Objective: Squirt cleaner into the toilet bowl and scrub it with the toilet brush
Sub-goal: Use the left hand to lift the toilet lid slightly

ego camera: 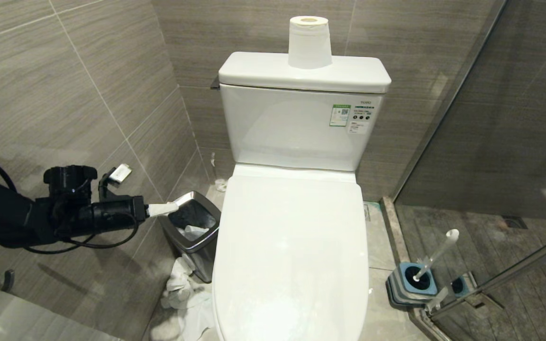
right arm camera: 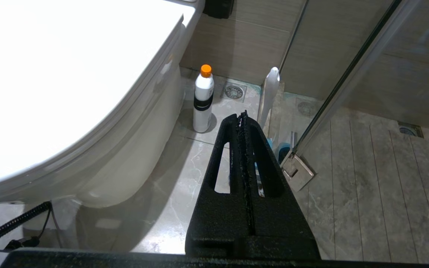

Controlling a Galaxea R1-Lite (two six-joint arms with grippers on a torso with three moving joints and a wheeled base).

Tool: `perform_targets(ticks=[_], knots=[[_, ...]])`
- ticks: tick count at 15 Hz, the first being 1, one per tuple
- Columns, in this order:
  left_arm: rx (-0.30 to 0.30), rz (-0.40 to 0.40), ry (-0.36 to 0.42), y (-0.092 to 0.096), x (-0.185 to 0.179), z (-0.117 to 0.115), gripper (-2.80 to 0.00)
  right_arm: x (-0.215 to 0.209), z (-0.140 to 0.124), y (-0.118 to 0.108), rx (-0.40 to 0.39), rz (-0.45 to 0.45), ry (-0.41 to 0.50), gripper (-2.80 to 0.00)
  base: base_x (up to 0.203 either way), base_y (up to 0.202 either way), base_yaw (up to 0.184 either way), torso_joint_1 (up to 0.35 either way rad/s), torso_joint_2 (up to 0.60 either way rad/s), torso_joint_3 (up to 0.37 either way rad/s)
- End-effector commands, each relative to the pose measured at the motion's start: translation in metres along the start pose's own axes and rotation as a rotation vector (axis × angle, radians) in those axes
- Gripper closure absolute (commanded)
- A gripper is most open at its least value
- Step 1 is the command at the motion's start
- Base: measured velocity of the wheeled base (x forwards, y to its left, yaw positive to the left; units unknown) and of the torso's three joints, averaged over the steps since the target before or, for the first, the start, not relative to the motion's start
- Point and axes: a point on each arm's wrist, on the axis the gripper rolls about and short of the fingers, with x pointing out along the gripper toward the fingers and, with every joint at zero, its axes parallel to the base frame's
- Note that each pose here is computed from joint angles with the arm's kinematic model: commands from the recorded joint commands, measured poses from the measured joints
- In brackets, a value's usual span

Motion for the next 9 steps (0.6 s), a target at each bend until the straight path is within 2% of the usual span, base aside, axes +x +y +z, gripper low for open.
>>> perform_targets(ticks=[1,3,6,9], knots=[[-0.087,-0.085,0.038,0.023,-0.001,-0.021,0.00,0.001,-0.003,0.000,0.000,0.001,0.011,0.00,0.000,0.000,0.000,0.000,0.00,0.000],[-0.125,-0.087,0.054,0.028,-0.001,-0.040,0.00,0.001,-0.003,0.000,0.000,0.001,0.011,0.00,0.000,0.000,0.000,0.000,0.00,0.000],[-0.172,-0.086,0.079,0.026,-0.004,-0.082,0.00,0.001,-0.003,0.000,0.000,0.001,0.011,0.00,0.000,0.000,0.000,0.000,0.00,0.000],[-0.186,-0.084,0.086,0.030,-0.004,-0.119,0.00,0.001,-0.003,0.000,0.000,0.001,0.011,0.00,0.000,0.000,0.000,0.000,0.00,0.000]])
